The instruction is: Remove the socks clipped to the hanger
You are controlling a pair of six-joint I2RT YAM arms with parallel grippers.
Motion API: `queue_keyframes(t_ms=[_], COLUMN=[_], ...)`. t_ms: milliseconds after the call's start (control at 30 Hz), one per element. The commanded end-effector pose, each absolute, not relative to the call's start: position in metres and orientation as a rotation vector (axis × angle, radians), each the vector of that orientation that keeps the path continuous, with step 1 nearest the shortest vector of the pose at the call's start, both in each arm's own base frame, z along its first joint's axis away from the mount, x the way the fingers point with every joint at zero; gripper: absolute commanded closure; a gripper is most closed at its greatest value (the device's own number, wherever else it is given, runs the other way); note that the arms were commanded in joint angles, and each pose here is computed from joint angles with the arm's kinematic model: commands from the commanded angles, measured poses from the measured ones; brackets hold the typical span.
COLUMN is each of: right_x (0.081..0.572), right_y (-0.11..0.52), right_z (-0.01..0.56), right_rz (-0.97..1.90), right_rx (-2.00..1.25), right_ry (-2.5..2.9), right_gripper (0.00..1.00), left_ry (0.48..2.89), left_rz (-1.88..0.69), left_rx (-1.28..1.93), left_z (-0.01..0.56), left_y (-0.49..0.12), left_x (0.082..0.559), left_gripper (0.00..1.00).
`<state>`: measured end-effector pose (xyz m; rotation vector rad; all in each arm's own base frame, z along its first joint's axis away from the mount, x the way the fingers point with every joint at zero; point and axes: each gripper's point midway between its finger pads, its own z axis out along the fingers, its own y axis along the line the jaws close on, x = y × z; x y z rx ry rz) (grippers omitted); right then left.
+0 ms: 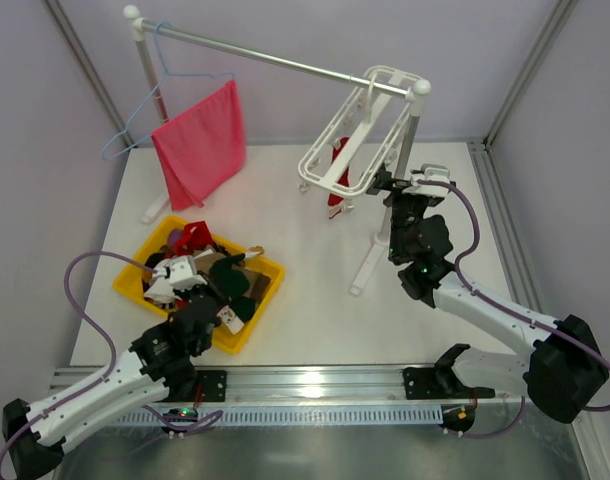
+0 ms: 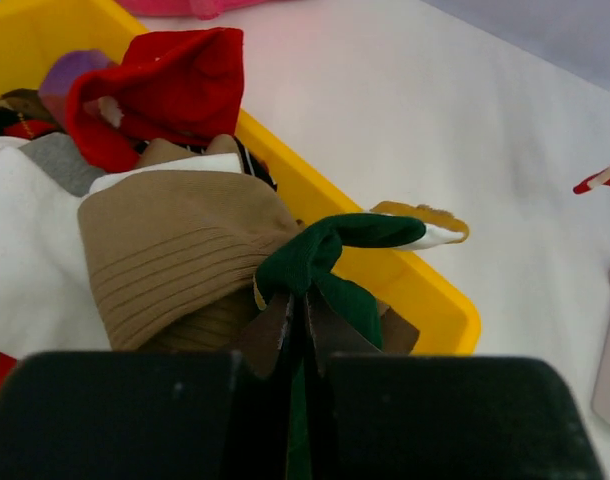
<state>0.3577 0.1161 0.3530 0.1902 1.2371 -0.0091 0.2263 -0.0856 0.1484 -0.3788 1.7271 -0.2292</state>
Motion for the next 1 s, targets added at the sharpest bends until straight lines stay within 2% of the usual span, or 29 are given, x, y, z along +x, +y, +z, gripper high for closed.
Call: queue_keyframes(t_ms=[0,667,733,767,833,867,933,967], right_x=[0.355,0.359,0.359,0.359,0.36,0.36,0.36,0.36], right_y=[0.114,0.112,0.112,0.111,0.111,0.111,0.111,0.111], right_z=[0.367,0.364,0.364,0.363,0.363,0.363,0.363,0.362], right_rz=[0.054,0.069,0.069,0.066,0.065,0.066,0.066,0.067], right_rx=[0.24,0.242,0.242,0.242,0.244,0.244,0.246,0.244], right_ry=[1.19,1.201,1.201,1.204,1.205,1.204,1.204,1.207], right_gripper=[0.0,0.0,0.0,0.0,0.0,0.01,0.01,0.0], left_ry=[1.731,1.763,1.765,1.766,1.769,1.769,1.77,1.773], left_rz=[-0.146,-0.081,-0.072,-0.074,-0.07,-0.066,-0.059,-0.05], left_rx=[-0.412,-0.492,-0.493,-0.493,-0.486,-0.485,-0.483,-0.477], left_z=[0.153,0.149,0.149,0.15,0.15,0.151,0.151,0.151], left_y=[-0.07,-0.059,-0.059,-0.06,-0.061,-0.062,-0.062,-0.062], left_x=[0.223,0.219,0.22,0.22,0.221,0.221,0.222,0.223], left_gripper=[1.0,0.98,0.89,0.76,0.6,0.45,0.34,0.08])
